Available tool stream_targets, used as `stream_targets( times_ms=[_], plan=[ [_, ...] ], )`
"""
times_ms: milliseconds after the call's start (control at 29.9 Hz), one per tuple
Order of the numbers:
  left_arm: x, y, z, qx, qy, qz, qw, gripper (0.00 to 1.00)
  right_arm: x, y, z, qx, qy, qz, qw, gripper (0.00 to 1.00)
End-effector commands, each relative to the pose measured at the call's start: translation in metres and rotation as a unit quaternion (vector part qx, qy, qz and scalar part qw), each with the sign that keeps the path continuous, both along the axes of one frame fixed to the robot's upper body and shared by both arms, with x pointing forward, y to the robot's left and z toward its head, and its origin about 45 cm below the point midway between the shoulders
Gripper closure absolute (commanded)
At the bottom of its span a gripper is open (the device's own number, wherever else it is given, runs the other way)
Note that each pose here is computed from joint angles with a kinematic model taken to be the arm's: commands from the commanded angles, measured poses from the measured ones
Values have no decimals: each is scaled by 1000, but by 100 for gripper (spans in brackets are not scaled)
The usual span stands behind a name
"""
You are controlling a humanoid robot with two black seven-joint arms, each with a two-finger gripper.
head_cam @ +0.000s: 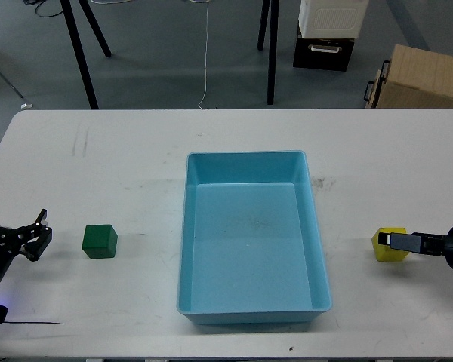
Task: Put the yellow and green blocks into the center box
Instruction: 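Lower the right gripper onto the yellow cube, then close the right gripper around the yellow cube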
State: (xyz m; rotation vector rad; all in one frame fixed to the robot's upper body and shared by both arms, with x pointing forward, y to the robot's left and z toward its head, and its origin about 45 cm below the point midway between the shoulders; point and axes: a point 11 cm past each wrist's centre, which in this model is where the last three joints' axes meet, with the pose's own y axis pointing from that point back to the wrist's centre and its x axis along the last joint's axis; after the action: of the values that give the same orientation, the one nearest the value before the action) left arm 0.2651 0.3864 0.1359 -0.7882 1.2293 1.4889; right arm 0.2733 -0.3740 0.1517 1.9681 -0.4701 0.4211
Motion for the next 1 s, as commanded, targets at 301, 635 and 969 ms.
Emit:
stream_targets(
  times_ms=[301,635,969],
  plan=[
    [-1,2,-2,1,3,2,1000,0,5,4,0,0,0,6,1000,2],
    [0,2,-2,1,3,3,1000,0,0,6,-8,-9,16,17,1000,2],
    [0,7,-10,4,13,10,1000,0,0,4,-9,-14,19,18,1000,2]
  ],
)
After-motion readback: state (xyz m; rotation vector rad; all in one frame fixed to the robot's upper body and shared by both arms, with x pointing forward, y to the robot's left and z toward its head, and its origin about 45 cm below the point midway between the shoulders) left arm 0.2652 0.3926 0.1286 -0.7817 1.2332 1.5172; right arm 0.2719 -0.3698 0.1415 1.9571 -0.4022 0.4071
